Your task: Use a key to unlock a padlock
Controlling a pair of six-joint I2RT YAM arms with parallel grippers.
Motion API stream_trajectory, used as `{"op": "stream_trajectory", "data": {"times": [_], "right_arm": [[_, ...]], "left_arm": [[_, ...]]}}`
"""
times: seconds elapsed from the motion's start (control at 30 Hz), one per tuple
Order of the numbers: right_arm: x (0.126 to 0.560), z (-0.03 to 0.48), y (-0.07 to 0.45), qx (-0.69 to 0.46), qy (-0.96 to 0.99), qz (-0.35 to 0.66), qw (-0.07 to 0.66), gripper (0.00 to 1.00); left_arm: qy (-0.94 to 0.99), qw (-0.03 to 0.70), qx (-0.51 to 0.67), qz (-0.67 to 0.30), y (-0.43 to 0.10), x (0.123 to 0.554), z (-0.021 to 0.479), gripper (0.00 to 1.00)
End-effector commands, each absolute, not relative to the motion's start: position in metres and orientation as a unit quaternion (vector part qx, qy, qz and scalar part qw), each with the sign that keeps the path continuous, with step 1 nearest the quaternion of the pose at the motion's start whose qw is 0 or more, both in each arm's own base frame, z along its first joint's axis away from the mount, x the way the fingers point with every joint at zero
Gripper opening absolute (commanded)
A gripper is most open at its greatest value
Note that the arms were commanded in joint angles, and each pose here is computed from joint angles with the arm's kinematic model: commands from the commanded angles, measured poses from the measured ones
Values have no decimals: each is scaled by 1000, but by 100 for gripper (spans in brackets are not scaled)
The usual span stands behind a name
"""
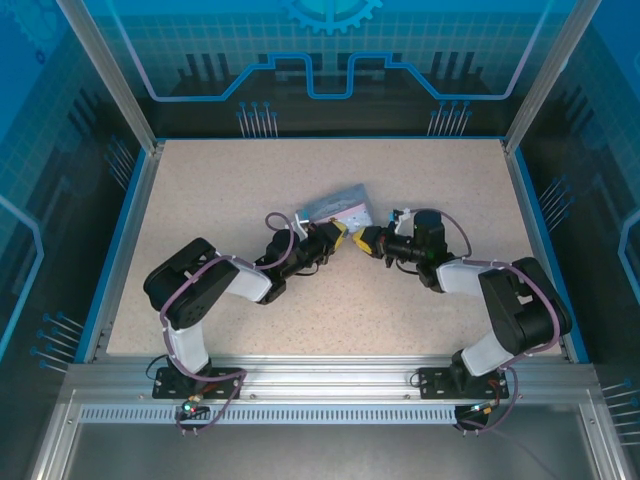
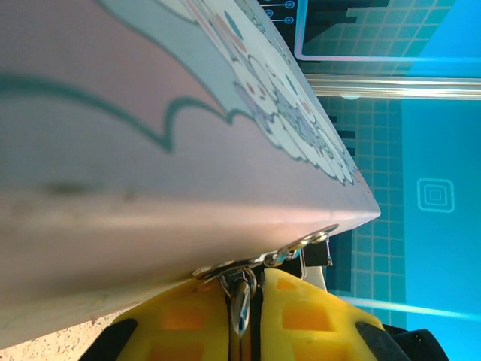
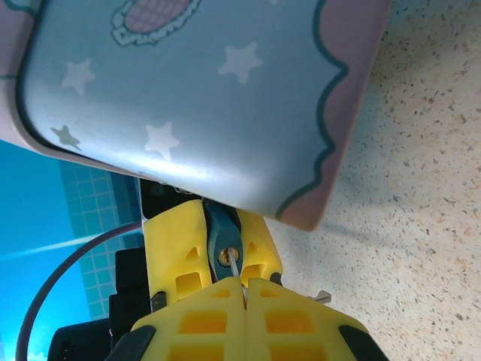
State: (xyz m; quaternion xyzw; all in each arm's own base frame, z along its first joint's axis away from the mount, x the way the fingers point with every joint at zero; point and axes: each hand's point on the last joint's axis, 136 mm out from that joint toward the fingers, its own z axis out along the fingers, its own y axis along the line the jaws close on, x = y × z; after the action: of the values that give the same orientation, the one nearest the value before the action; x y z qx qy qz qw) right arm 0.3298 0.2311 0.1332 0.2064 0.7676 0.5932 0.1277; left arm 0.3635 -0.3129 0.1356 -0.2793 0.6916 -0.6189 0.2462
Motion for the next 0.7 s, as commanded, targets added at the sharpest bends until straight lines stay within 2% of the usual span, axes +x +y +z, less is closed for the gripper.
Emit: {"op": "stream_trajectory", "data": {"times": [0.0, 0.3, 0.53, 0.67], "right_arm": [[339, 164, 243, 165, 757, 612, 161, 0], [336, 150, 248, 176, 774, 591, 141, 0], [330, 151, 237, 148, 829, 514, 164, 0], [329, 154, 238, 136, 826, 518, 176, 0]], "left_arm": [[695, 190, -217, -659, -342, 329, 147, 0], [705, 193, -214, -648, -343, 330, 141, 0], [716, 197, -209, -637, -340, 328, 139, 0], [716, 197, -208, -637, -341, 328, 139, 0]]}}
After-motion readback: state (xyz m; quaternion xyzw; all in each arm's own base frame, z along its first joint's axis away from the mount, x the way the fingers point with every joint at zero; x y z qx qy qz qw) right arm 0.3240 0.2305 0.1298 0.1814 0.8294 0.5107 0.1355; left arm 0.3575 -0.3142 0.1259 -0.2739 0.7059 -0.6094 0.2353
